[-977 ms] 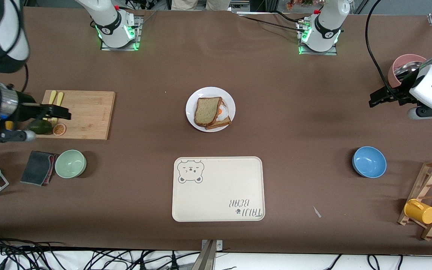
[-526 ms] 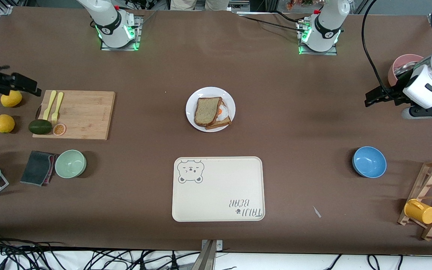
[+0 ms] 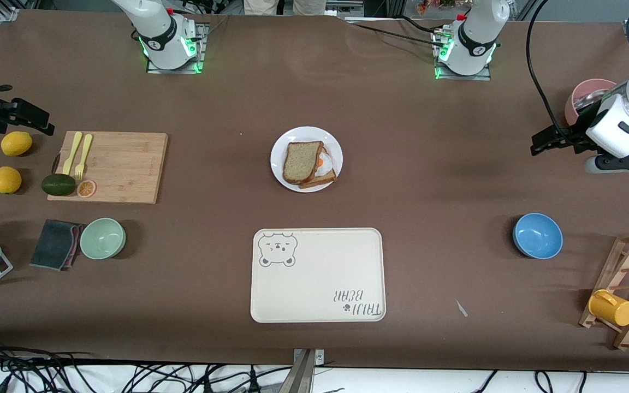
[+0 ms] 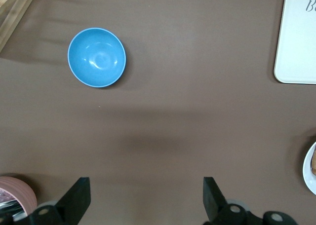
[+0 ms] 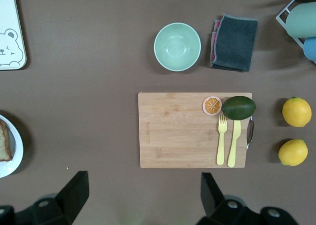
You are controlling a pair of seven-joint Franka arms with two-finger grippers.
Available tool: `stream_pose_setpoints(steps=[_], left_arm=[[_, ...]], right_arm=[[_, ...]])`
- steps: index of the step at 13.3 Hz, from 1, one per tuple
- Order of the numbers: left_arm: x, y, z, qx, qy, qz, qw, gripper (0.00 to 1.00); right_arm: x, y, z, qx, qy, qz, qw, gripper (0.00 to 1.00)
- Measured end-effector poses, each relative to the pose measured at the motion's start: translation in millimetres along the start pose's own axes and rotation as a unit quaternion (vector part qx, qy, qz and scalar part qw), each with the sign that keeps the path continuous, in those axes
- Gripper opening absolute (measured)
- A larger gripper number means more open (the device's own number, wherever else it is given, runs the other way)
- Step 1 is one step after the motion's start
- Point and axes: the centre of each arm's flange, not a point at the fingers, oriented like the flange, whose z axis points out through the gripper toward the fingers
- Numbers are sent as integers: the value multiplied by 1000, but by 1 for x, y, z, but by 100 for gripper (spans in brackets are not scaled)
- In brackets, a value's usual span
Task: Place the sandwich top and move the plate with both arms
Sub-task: 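Swing the left gripper from rest toward the white plate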
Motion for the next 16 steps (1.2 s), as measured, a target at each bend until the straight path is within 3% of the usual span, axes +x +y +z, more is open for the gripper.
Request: stream_pose_setpoints(steps=[6, 16], left_arm=[[0, 0, 0, 0, 0, 0, 1000, 100], [16, 7, 16, -10, 10, -32, 999, 100]], right_arm=[[10, 14, 1, -5, 26, 11, 1000, 100], [16, 27, 6, -5, 31, 23, 999, 100]])
